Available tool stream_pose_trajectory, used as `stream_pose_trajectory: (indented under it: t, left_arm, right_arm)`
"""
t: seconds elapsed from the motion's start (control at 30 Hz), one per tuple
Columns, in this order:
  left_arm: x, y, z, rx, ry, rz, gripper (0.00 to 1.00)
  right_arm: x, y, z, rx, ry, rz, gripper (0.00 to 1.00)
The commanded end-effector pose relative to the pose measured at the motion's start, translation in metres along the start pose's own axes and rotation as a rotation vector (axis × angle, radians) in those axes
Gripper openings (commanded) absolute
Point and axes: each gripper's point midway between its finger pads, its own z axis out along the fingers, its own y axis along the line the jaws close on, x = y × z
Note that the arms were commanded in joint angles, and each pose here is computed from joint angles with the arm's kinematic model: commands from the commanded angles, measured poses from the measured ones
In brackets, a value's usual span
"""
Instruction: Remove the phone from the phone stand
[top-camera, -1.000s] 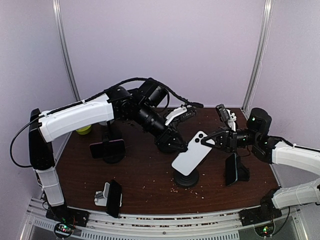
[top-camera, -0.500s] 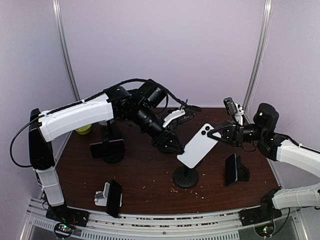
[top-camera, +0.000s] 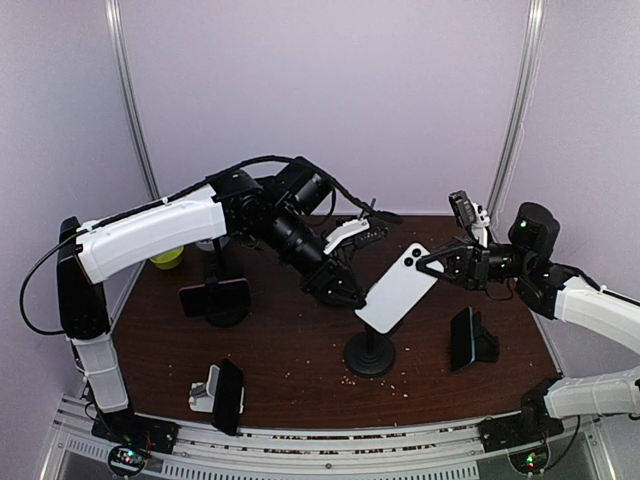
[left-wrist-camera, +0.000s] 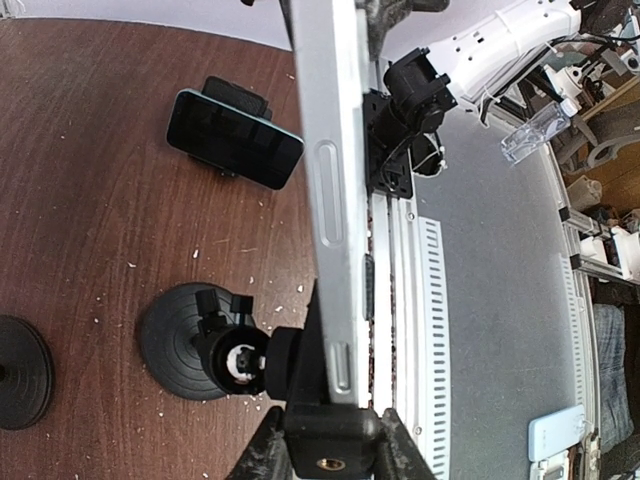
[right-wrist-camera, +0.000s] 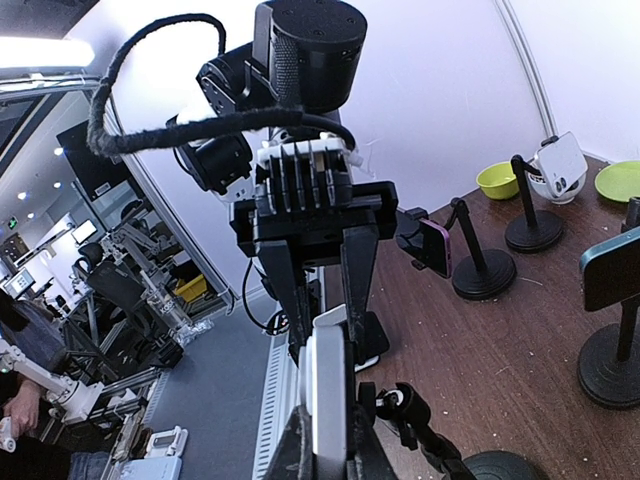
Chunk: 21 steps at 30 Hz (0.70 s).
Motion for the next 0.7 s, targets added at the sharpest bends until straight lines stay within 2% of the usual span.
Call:
stream_pose_trajectory:
  t: [0.0,0.13,0.17,0.3,0.47,0.57,0.67]
  left_arm:
    - [0.019,-0.002,0.0,0.004,0.09,-0.062,0.0]
    - [0.009,-0.002,-0.005,-0.011,0.065,-0.058,0.0]
    - [0.007,-0.002,-0.006,-0.013,0.06,-0.057,0.0]
    - [0.006,0.001,-0.004,-0.025,0.059,-0.059,0.0]
    - [0.007,0.004,-0.002,-0.032,0.058,-0.062,0.0]
    - [0.007,0.005,-0.001,-0.035,0.059,-0.061,0.0]
    - [0.006,0.006,-0.001,-0.036,0.058,-0.06,0.0]
  right_arm:
    - [-0.042,0.016,-0.004,0.001,-0.089,-0.165,0.0]
    - [-0.039,0.009,-0.004,0.024,-0.084,-0.142,0.0]
    - [-0.037,0.007,-0.003,0.027,-0.08,-0.13,0.05]
    - [-0.024,0.002,0.003,0.019,-0.059,-0.095,0.43]
    - [-0.004,0.002,0.011,-0.018,-0.014,-0.062,0.67]
    - [0.003,-0.001,0.011,-0.016,-0.003,-0.057,0.73]
    - [0.009,-0.004,0.01,-0.01,0.007,-0.045,0.72]
